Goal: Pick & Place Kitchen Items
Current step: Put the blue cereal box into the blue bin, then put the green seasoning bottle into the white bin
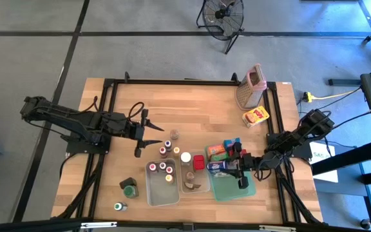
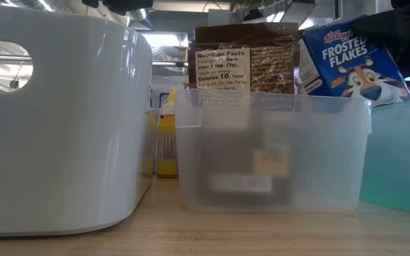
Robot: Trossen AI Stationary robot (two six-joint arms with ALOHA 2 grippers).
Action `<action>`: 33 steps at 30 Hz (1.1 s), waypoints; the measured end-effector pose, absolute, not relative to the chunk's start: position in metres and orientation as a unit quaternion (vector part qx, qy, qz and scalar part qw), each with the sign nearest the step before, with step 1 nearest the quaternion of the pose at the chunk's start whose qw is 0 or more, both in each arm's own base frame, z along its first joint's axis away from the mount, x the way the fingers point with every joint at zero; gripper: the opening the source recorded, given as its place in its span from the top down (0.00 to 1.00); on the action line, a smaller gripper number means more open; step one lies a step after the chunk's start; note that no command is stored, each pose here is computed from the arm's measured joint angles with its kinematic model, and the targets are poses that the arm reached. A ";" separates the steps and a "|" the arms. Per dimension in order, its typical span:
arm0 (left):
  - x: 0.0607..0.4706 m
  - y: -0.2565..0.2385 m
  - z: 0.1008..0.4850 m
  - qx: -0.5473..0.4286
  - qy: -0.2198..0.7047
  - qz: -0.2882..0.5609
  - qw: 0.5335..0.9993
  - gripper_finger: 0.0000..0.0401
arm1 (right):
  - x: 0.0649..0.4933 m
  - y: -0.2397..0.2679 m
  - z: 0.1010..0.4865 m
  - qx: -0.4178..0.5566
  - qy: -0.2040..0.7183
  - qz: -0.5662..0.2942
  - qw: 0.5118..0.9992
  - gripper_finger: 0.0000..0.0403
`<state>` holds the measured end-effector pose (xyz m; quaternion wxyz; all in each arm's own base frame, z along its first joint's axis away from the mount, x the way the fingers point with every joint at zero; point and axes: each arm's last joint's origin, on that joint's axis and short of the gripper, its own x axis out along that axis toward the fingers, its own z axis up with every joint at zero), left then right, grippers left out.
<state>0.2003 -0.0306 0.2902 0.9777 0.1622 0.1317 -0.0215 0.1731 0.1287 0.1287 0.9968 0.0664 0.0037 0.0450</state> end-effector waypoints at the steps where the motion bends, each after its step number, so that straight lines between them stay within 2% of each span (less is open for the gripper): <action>1: 0.200 -0.031 0.290 0.162 0.132 -0.022 0.978 0.52 | 0.173 0.129 0.129 0.067 0.004 0.045 0.997 0.57; 6: 0.200 -0.031 0.290 0.162 0.132 -0.022 0.978 0.51 | 0.173 0.129 0.129 0.066 0.004 0.045 0.997 0.56; 16: 0.200 -0.031 0.290 0.162 0.132 -0.022 0.978 0.51 | 0.173 0.129 0.128 0.064 0.004 0.045 0.997 0.47; 33: 0.200 -0.030 0.291 0.213 0.126 -0.025 0.969 0.51 | 0.174 0.132 0.137 0.037 -0.035 0.052 0.997 0.47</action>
